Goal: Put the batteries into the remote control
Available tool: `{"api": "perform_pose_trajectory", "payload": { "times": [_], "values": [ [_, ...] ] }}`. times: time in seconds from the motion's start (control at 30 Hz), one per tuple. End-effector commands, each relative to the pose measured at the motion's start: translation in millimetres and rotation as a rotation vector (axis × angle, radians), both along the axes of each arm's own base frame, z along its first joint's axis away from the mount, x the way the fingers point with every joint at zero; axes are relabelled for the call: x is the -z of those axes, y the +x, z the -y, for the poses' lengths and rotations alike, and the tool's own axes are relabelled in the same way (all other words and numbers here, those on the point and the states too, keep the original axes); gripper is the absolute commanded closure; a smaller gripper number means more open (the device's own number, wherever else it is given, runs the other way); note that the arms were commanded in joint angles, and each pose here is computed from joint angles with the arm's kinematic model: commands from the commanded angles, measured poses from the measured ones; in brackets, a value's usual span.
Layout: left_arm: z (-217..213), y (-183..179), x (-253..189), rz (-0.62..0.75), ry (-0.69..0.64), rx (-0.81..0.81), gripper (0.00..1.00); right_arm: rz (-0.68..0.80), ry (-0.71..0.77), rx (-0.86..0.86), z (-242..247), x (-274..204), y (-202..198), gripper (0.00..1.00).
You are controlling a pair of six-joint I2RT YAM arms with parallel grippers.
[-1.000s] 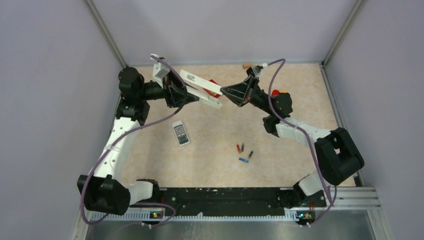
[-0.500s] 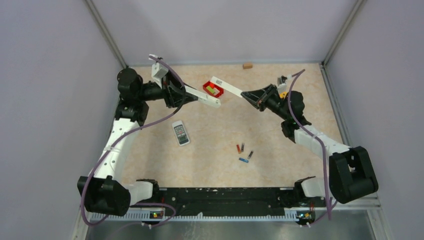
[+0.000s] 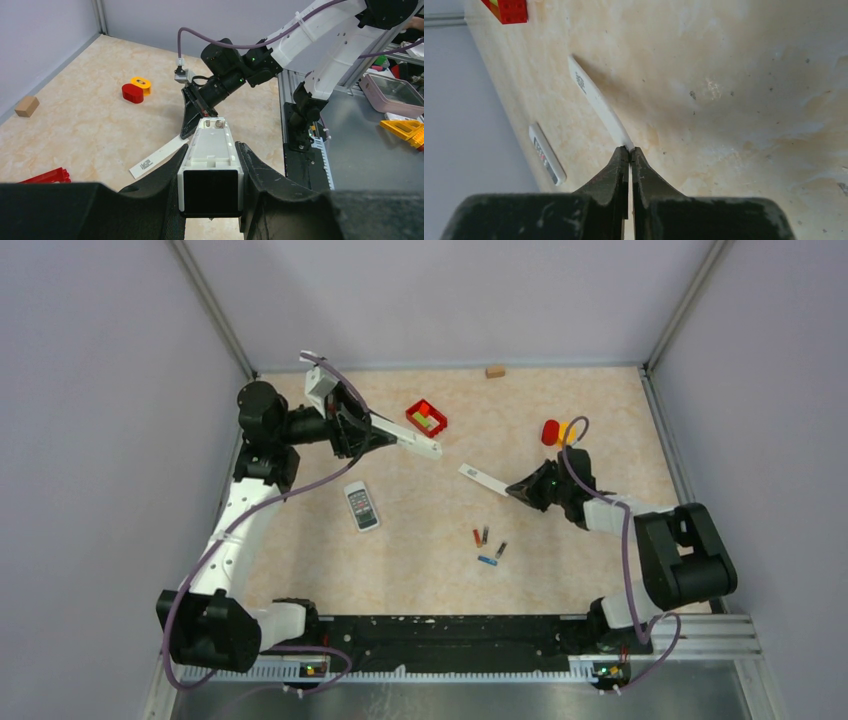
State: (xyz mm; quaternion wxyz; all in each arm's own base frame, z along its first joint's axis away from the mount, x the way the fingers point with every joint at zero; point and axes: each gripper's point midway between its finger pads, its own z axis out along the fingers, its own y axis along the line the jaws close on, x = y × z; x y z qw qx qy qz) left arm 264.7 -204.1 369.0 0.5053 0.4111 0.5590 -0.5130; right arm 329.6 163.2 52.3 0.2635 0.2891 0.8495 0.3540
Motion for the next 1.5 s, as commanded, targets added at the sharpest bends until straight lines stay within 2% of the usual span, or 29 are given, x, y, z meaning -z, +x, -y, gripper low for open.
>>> {"api": "perform_pose_trajectory", "payload": {
  "times": [0.0,0.1,0.2,0.23,0.37,0.53,0.6,0.7,0.83,1.0,1.17,1.23,1.33,1.47],
  "values": [
    [-1,-2,-17,0.061,-0.026,-0.011,1.0,0.036,-0.118,0.006,15,-1,8,0.87],
    [0,0,-18,0.059,-0.032,-0.02,1.0,0.009,-0.173,0.02,25,-3,1,0.53],
    [2,2,-17,0.056,-0.034,-0.013,1.0,0.054,-0.203,0.036,31,-22,0,0.31],
    [4,1,-17,0.053,-0.035,-0.004,1.0,0.063,-0.207,0.032,33,-29,-3,0.28],
    [13,3,-14,0.027,-0.037,0.027,1.0,0.309,-0.076,-0.131,2,-105,-8,0.24],
    [26,-7,-16,0.033,-0.033,0.096,1.0,0.634,0.209,-0.413,-46,-216,-42,0.16],
    [29,-16,-19,0.053,-0.03,0.135,1.0,0.667,0.324,-0.431,-55,-249,-53,0.11],
    [34,-36,-23,0.122,-0.024,0.203,1.0,0.697,0.503,-0.468,-74,-294,-72,0.1],
    [37,-43,-33,0.202,-0.035,0.194,1.0,0.692,0.615,-0.517,-95,-320,-83,0.08],
    [38,-35,-46,0.217,-0.058,0.143,1.0,0.592,0.783,-0.531,-112,-330,-85,0.07],
    [37,-26,-59,0.236,-0.08,0.073,1.0,0.538,0.881,-0.555,-130,-338,-94,0.07],
    [37,-26,-64,0.248,-0.092,0.06,1.0,0.537,0.932,-0.563,-132,-346,-97,0.09],
    [37,-25,-70,0.246,-0.11,0.045,1.0,0.547,0.989,-0.556,-132,-356,-99,0.23],
    [36,-29,-74,0.254,-0.136,0.05,1.0,0.55,0.988,-0.518,-132,-357,-95,0.36]
  ]
}}
